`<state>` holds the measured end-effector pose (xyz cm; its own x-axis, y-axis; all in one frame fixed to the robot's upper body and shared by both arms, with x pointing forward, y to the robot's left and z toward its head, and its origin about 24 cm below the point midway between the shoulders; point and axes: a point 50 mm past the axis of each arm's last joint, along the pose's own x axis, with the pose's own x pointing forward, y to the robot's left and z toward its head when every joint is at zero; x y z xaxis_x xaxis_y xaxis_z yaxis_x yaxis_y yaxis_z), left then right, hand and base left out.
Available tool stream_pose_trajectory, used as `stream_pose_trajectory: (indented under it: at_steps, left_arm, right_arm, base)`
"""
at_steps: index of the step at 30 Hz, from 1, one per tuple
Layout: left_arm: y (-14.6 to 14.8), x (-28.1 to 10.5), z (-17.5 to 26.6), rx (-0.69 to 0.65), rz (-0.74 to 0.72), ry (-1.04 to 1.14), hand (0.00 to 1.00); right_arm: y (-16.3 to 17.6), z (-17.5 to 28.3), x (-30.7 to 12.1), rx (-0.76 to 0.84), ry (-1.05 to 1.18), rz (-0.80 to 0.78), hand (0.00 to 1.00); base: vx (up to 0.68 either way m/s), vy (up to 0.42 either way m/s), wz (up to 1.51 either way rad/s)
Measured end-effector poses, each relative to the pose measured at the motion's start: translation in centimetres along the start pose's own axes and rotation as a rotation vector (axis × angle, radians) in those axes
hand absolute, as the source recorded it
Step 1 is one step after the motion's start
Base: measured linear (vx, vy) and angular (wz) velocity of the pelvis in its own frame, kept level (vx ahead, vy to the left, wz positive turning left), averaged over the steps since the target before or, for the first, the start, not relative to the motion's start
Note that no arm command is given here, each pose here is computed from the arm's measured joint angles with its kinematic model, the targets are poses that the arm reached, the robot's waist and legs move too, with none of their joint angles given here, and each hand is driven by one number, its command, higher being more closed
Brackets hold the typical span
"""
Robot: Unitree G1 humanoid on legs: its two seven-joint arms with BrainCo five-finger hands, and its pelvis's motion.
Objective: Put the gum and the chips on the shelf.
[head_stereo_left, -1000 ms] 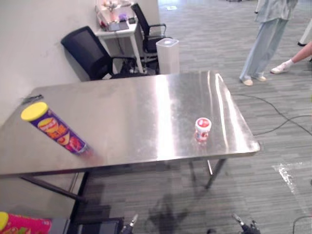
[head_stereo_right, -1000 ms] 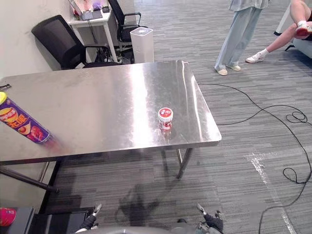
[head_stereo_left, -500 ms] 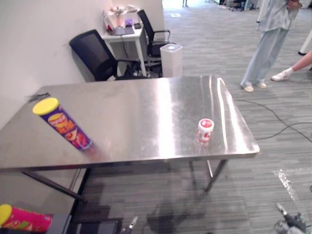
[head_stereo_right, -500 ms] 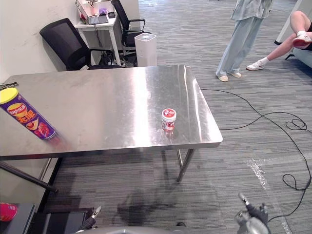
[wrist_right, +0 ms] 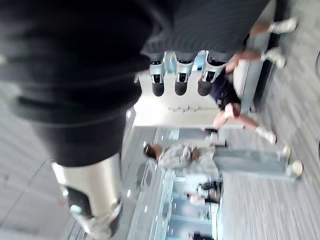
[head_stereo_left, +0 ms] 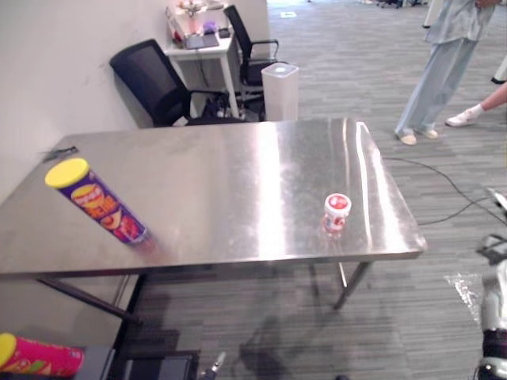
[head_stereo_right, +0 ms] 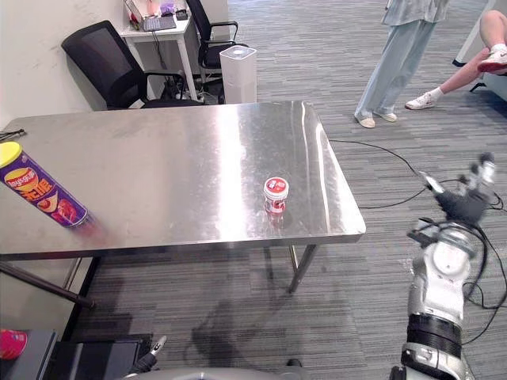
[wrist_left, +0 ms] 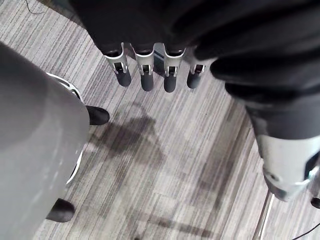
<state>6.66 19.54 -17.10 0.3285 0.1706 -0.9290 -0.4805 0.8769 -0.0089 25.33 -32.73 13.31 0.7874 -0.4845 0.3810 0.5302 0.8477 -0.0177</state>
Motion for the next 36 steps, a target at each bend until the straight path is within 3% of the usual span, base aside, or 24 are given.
stream_pose_trajectory:
  at_steps: [3,8,24,36]
  left_arm:
    - [-0.2,0.0,0.0,0.004,-0.029,0.007,0.0]
    - [-0.1,0.0,0.4,0.039,-0.038,-0.006,0.0]
    - [-0.1,0.0,0.7,0.043,-0.038,-0.019,0.0]
    - [-0.1,0.1,0.8,0.052,-0.04,-0.02,0.0]
  right_arm:
    - [4.9,1.6,-1.5,0.016,-0.035,0.383,0.0]
    - [7.9,1.4,-3.4,0.062,-0.01,0.625,0.0]
    - [10.0,1.5,-6.8,0.199,0.046,0.856,0.0]
    - [9.5,-0.9,-6.7,0.023,0.107,0.815,0.0]
  base:
    - [0.01,-0.024,0.05]
    - [0.01,-0.035,0.16]
    - [0.0,-0.009,0.01]
    - [0.0,0.0,0.0]
